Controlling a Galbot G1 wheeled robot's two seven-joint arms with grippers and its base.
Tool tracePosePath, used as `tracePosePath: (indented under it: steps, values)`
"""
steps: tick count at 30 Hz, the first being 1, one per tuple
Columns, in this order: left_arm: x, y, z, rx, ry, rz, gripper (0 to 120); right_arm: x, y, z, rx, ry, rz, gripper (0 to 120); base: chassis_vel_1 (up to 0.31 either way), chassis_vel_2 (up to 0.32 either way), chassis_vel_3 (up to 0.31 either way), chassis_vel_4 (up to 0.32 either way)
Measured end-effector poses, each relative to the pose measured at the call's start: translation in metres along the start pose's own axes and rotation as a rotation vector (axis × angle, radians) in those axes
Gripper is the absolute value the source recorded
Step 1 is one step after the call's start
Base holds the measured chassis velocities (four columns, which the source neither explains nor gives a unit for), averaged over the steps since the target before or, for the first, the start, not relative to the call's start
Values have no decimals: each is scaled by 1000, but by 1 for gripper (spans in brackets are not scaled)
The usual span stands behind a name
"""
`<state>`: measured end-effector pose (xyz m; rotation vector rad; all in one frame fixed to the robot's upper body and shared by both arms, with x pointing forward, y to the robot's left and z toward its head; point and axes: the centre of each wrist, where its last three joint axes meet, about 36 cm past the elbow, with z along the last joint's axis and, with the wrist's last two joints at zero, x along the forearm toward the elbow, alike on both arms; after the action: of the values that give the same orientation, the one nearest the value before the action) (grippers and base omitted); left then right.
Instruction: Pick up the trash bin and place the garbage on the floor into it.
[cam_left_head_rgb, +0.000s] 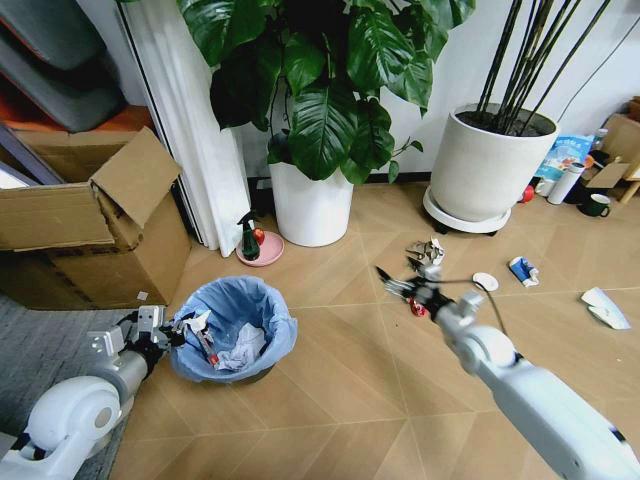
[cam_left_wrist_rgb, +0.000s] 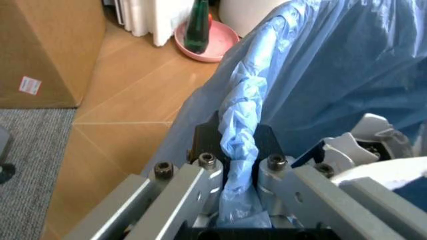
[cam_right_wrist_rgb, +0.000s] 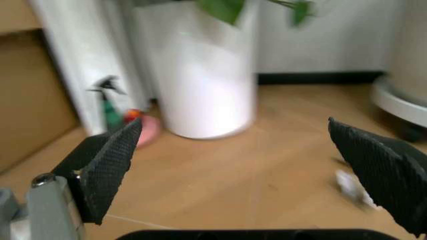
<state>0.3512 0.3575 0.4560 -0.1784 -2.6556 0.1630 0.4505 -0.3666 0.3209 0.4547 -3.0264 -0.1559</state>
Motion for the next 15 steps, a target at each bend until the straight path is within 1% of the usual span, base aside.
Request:
tracePosePath:
  steps: [1, 3, 4, 6, 7, 9, 10, 15]
  values:
    - [0, 0, 2, 7, -4, -5, 1, 16, -9, 11, -16, 6, 52, 100, 0, 0, 0, 0]
    - [0, -1, 4, 17, -9, -7, 1, 38, -13, 31, -57, 18, 113, 100, 0, 0, 0, 0]
    - [0, -1, 4, 17, -9, -7, 1, 38, -13, 31, -57, 18, 113, 100, 0, 0, 0, 0]
    - [-1, -2, 6, 22, -5, -4, 1, 67, -12, 58, -106, 38, 167, 100, 0, 0, 0, 0]
    - [-1, -2, 6, 22, -5, -4, 1, 67, -12, 58, -106, 38, 167, 100, 0, 0, 0, 0]
    - [-2, -3, 7, 24, -3, -2, 1, 80, -10, 70, -124, 45, 189, 100, 0, 0, 0, 0]
    - [-3, -4, 9, 32, -2, 0, 1, 99, -5, 86, -154, 56, 218, 100, 0, 0, 0, 0]
    - [-3, -5, 12, 33, 0, 0, 1, 103, -7, 88, -156, 52, 225, 100, -27, 5, 28, -2]
